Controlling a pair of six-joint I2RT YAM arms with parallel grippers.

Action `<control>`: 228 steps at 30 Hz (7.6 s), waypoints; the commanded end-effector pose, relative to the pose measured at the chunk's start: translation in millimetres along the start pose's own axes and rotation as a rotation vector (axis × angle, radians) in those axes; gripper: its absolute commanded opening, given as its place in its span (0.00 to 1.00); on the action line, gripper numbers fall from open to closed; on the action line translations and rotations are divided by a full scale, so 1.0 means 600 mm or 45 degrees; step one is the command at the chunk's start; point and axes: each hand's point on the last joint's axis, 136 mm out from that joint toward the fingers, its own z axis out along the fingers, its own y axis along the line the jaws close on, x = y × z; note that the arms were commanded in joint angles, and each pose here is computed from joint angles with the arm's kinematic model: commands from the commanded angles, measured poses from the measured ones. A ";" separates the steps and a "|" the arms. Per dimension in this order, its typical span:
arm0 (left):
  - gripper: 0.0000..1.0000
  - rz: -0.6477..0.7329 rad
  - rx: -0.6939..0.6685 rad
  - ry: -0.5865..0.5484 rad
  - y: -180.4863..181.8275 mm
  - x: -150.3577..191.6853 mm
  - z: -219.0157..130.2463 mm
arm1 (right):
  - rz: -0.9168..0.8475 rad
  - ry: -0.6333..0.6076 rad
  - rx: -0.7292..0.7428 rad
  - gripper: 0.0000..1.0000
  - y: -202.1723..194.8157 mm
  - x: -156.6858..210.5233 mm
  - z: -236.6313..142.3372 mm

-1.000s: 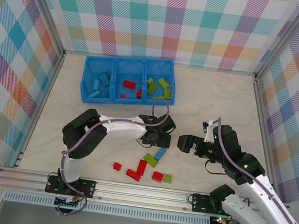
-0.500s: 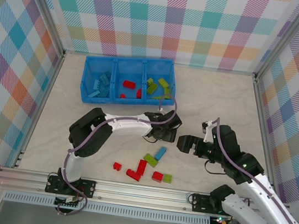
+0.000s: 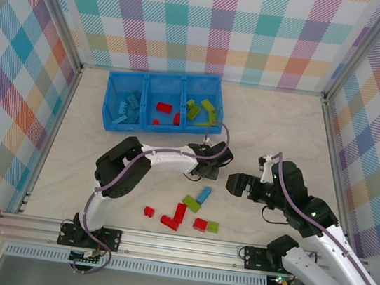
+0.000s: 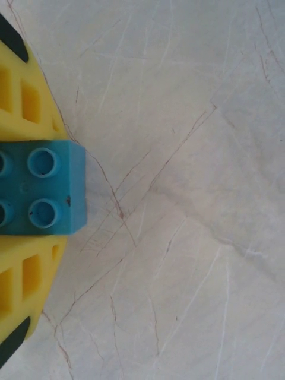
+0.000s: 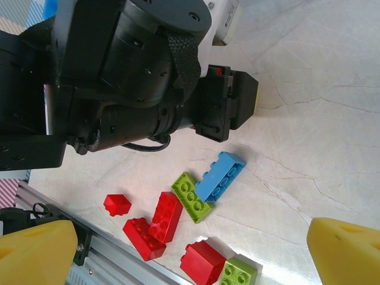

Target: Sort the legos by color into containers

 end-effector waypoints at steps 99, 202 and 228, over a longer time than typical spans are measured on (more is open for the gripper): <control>0.17 0.229 0.508 0.025 -0.017 0.067 -0.107 | 0.005 0.130 -0.215 1.00 0.023 0.045 0.036; 1.00 1.718 0.809 -0.612 0.170 0.142 -0.408 | -0.222 0.690 0.415 0.62 -0.089 0.285 0.111; 1.00 1.705 0.842 -0.600 0.175 0.150 -0.394 | -0.332 0.750 0.463 0.44 -0.077 0.298 0.192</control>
